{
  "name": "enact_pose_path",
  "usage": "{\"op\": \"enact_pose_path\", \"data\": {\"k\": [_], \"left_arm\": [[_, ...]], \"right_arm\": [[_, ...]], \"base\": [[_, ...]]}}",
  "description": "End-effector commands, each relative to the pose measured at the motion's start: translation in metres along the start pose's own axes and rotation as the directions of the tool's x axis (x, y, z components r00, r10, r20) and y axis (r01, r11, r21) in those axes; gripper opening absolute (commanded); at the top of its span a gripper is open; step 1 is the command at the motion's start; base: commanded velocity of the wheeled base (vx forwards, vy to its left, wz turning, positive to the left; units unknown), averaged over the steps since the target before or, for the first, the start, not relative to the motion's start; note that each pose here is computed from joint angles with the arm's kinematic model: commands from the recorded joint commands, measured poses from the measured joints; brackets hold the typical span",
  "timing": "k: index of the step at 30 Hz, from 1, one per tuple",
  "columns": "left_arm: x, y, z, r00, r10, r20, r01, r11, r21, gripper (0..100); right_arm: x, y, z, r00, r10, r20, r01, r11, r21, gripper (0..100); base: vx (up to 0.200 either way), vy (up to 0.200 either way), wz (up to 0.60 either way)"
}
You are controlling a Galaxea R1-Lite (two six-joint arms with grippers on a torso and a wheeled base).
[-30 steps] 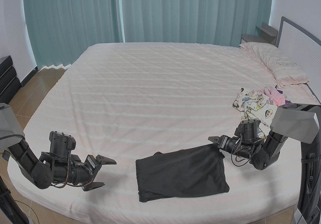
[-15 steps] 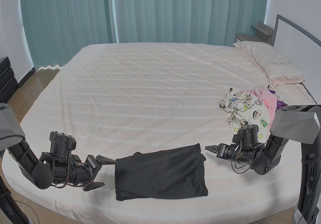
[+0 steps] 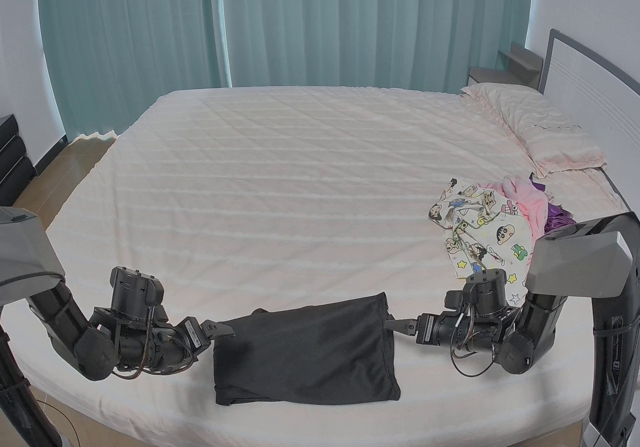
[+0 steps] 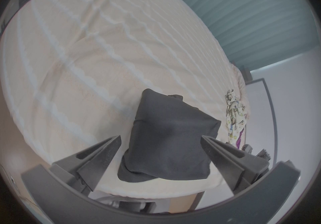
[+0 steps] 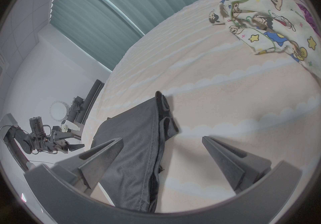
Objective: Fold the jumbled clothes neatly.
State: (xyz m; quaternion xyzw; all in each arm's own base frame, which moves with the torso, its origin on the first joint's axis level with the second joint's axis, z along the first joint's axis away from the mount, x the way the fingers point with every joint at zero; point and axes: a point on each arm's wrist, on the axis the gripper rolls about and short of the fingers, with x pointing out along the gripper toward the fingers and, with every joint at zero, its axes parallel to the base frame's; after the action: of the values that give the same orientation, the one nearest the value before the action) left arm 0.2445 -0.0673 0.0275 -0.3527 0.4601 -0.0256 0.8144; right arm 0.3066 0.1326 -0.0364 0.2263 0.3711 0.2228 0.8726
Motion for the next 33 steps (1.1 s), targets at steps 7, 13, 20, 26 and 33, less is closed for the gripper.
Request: {"op": "enact_pose_path", "data": {"k": [7, 13, 20, 26, 33], "left_arm": [[0.034, 0.038, -0.027, 0.999, 0.026, 0.025, -0.029, 0.990, 0.136, 100], [0.035, 0.046, -0.041, 0.997, -0.040, 0.060, 0.028, 0.982, 0.188, 100], [0.041, 0.044, -0.050, 0.997, -0.017, 0.071, 0.000, 0.974, 0.226, 100], [0.048, 0.045, -0.049, 0.996, -0.004, 0.093, -0.017, 0.974, 0.226, 100], [0.052, 0.039, -0.048, 0.994, -0.031, 0.101, 0.007, 0.973, 0.232, 100]], "right_arm": [[0.017, 0.003, -0.031, 0.997, 0.025, -0.074, -0.034, 0.991, -0.130, 100], [0.021, 0.006, -0.036, 0.996, 0.040, -0.079, -0.051, 0.989, -0.139, 100], [0.024, 0.011, -0.038, 0.995, 0.054, -0.084, -0.066, 0.987, -0.146, 100], [0.034, 0.015, -0.037, 0.994, 0.078, -0.077, -0.089, 0.983, -0.159, 100], [0.044, 0.020, -0.040, 0.992, 0.097, -0.078, -0.109, 0.979, -0.171, 100]], "base": [[0.000, 0.000, 0.00], [0.000, 0.000, 0.00], [0.000, 0.000, 0.00], [0.000, 0.000, 0.00], [0.000, 0.000, 0.00]]}}
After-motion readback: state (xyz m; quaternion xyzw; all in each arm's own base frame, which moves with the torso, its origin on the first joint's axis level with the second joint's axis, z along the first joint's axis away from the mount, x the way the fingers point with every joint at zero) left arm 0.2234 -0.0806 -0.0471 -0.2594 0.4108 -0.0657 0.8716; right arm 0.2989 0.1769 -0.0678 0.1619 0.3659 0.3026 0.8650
